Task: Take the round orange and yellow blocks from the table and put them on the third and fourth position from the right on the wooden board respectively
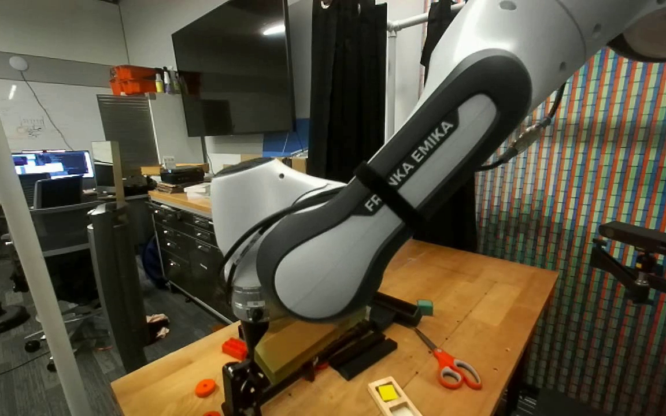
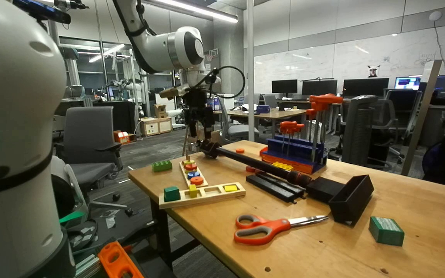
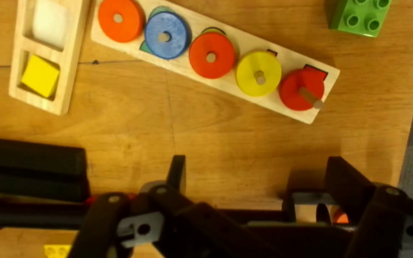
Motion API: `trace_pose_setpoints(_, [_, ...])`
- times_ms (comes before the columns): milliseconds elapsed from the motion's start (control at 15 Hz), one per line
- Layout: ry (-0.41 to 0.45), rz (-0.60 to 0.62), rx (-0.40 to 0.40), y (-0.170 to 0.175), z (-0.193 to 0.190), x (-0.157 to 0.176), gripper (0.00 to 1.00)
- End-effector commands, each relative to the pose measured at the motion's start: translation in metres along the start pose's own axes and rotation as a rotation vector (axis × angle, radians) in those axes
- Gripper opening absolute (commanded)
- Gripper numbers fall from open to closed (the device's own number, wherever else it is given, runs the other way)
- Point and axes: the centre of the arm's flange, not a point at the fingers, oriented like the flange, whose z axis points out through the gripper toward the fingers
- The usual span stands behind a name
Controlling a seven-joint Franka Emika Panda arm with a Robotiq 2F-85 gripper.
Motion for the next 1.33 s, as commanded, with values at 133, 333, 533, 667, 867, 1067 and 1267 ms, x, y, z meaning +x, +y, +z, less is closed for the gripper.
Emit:
trace_pose_setpoints(133, [0.086, 0.024, -0.109, 0.033, -0.077, -0.020, 1.00])
trace_pose_setpoints(333, [0.108, 0.045, -0.134, 0.064, -0.116, -0.039, 1.00])
trace_pose_setpoints(533, [0.086, 0.037, -0.100, 0.100, -0.153, -0.058, 1.00])
trace_pose_setpoints(667, [0.066, -0.007, -0.030, 0.126, -0.179, -0.068, 1.00])
trace_pose_setpoints(867, [0.018, -0.090, 0.114, 0.159, -0.220, -0.085, 1.00])
trace_pose_setpoints(1067, [-0.022, -0.179, 0.218, 0.193, -0.248, -0.104, 1.00])
trace_pose_setpoints(1267, [-0.084, -0.236, 0.244, 0.216, -0.258, -0.125, 1.00])
